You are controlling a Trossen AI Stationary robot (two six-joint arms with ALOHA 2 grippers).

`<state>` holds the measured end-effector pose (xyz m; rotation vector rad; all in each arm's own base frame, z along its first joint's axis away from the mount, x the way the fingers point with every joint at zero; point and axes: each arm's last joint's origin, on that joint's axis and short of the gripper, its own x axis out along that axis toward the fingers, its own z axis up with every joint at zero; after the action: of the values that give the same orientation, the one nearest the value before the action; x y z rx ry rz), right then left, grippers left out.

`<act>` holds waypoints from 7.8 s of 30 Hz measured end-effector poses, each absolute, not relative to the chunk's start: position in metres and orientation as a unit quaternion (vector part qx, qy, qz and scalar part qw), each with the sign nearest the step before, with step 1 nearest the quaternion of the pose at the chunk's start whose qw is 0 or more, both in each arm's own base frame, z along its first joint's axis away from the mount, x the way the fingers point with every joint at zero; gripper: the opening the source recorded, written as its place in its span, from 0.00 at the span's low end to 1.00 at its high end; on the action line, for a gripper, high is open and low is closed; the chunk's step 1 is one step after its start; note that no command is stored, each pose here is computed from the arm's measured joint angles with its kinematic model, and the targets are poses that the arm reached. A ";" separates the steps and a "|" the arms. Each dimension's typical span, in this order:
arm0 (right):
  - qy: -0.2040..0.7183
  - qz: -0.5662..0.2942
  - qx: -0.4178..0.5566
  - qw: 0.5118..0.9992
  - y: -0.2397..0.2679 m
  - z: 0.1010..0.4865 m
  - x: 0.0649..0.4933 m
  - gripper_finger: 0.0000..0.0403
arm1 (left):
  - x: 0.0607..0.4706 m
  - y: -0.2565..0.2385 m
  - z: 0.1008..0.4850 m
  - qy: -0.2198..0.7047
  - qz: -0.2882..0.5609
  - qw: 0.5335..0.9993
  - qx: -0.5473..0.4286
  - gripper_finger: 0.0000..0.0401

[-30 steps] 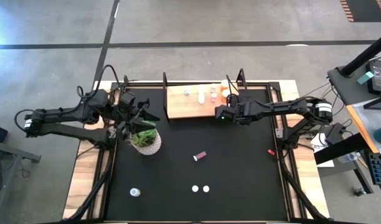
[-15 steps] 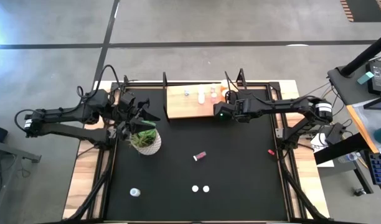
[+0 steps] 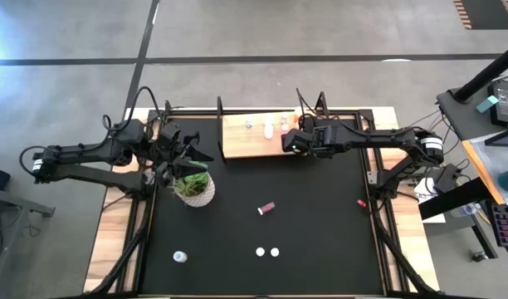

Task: Pick and place medicine bottles onto shelf by color
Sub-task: Put the orange pill bottle on the shelf aligned with the other orange pill bottles, then put the pink pill bottle on the shelf aligned with the other pink pill bottles

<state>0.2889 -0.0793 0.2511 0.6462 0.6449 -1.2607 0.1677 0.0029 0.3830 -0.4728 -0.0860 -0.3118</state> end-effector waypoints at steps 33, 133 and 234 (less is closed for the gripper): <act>0.497 -0.389 0.281 0.723 -0.039 0.229 0.282 0.57 | 0.168 0.003 0.382 -0.039 -0.153 0.959 -0.236 0.47; 0.409 0.009 0.081 0.909 0.151 0.272 0.290 0.57 | 0.183 -0.026 0.386 -0.061 -0.203 0.931 -0.296 0.47; 0.471 -0.159 0.107 0.861 0.226 0.203 0.405 0.29 | 0.112 -0.045 0.409 -0.101 -0.333 0.897 -0.274 0.47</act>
<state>0.4048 0.2258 0.2035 0.2242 0.9872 -0.3340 0.1124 -0.0454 0.4088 -0.5687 -0.2084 -0.6897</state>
